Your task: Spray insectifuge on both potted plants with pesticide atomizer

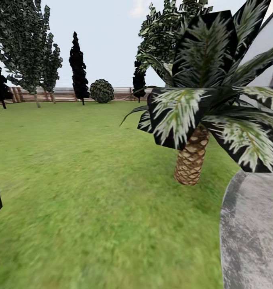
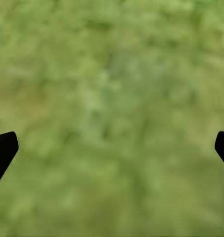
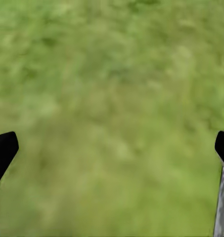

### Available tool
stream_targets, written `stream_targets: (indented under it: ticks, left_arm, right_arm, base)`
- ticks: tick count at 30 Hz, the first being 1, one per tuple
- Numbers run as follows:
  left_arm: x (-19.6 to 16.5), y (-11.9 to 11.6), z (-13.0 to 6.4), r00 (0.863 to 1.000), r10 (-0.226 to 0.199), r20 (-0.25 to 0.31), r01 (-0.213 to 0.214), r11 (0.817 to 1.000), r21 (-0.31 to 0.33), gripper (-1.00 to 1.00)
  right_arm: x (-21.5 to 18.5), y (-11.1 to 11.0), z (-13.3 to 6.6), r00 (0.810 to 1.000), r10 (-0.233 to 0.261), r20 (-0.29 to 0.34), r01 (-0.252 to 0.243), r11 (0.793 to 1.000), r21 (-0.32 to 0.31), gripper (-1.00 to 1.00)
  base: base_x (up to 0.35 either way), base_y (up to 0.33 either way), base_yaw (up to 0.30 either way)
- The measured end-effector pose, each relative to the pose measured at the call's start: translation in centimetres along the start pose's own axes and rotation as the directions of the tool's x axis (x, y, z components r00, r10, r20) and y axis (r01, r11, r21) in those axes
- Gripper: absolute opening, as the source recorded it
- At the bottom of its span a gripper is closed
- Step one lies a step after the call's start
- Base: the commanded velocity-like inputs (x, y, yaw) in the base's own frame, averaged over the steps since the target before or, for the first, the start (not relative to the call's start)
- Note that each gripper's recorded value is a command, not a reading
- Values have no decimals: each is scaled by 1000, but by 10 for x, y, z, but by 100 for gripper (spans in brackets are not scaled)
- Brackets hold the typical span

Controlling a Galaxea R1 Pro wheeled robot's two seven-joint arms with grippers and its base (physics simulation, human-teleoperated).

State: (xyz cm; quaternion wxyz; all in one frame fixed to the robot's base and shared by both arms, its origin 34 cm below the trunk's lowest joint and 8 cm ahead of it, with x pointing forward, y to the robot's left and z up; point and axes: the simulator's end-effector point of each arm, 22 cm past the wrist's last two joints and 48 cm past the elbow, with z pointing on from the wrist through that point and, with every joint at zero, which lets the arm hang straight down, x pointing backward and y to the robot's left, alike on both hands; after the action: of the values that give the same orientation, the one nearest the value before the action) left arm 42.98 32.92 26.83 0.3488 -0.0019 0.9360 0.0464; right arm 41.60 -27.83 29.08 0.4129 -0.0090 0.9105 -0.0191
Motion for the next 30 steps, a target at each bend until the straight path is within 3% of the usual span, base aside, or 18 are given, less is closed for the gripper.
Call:
stream_targets:
  ticks: [17,30]
  left_arm:
    - [0,0,0,1000,0,0,0,1000,0,100]
    - [0,0,0,1000,0,0,0,1000,0,100]
  right_arm:
    - [0,0,0,1000,0,0,0,1000,0,100]
    - [-1,0,0,1000,1,3,-1,1000,0,100]
  base:
    - [339,0,275]
    - [339,0,32]
